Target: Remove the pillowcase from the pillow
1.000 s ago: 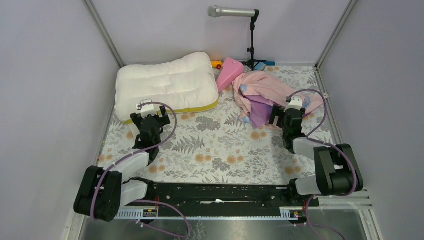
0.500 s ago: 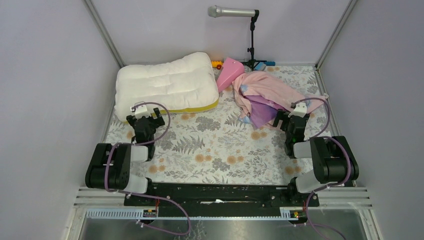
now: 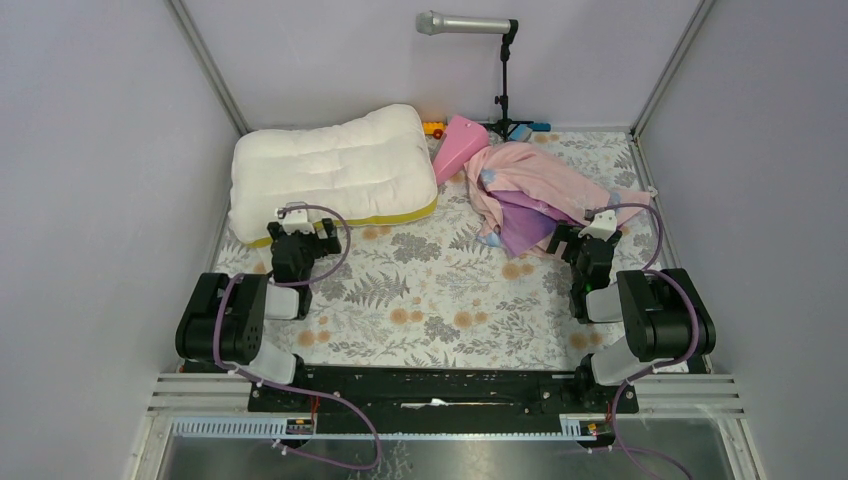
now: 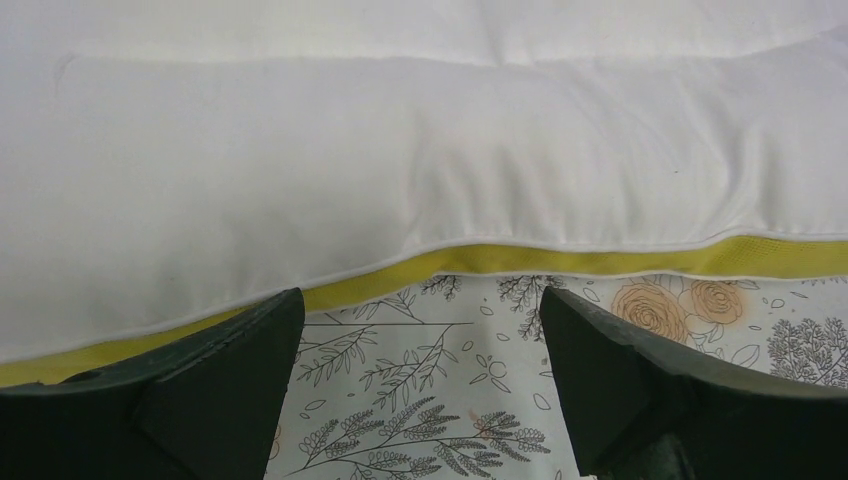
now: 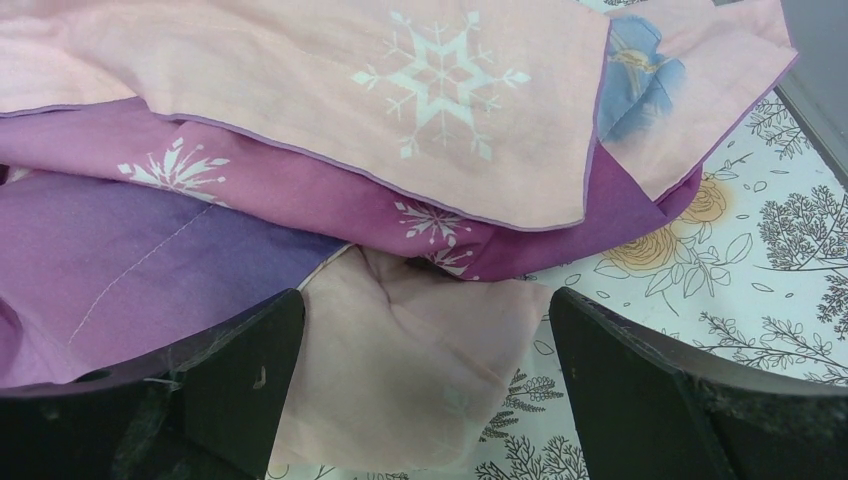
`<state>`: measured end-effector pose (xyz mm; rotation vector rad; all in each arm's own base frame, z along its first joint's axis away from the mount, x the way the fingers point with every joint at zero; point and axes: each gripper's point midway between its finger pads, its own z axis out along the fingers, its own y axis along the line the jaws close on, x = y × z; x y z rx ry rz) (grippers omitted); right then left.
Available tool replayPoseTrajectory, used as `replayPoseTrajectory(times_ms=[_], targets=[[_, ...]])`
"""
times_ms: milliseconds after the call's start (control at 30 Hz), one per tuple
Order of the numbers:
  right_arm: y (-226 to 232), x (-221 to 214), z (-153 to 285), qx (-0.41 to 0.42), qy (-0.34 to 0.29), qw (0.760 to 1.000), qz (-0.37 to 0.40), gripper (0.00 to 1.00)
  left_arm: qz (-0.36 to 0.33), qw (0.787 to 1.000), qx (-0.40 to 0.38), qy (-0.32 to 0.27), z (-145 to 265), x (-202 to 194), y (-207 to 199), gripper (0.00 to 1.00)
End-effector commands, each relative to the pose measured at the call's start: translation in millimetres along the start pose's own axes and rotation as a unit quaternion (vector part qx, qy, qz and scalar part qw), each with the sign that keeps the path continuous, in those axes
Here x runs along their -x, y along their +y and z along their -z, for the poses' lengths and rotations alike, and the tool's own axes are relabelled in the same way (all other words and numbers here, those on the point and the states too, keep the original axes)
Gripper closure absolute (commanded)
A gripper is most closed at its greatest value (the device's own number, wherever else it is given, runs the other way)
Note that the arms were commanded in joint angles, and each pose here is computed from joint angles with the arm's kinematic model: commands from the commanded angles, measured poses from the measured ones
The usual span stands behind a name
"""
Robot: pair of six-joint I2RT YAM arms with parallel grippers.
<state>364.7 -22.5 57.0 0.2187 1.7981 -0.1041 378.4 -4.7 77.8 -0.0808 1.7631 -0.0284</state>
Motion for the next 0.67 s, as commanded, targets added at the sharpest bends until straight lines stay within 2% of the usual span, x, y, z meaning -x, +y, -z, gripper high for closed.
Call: replayPoseTrajectory(times_ms=[0, 633], targets=[[-1.1, 15.3, -3.2, -0.004, -0.031, 0.999, -0.005, 0.00, -0.008, 0.998, -0.027, -0.047, -0.4, 19.3, -9.0, 0.01], [-0.4, 15.3, -2.5, -0.002, -0.032, 0.999, -0.006, 0.00, -0.009, 0.999, -0.027, -0.046, -0.8, 18.9, -8.6, 0.01]])
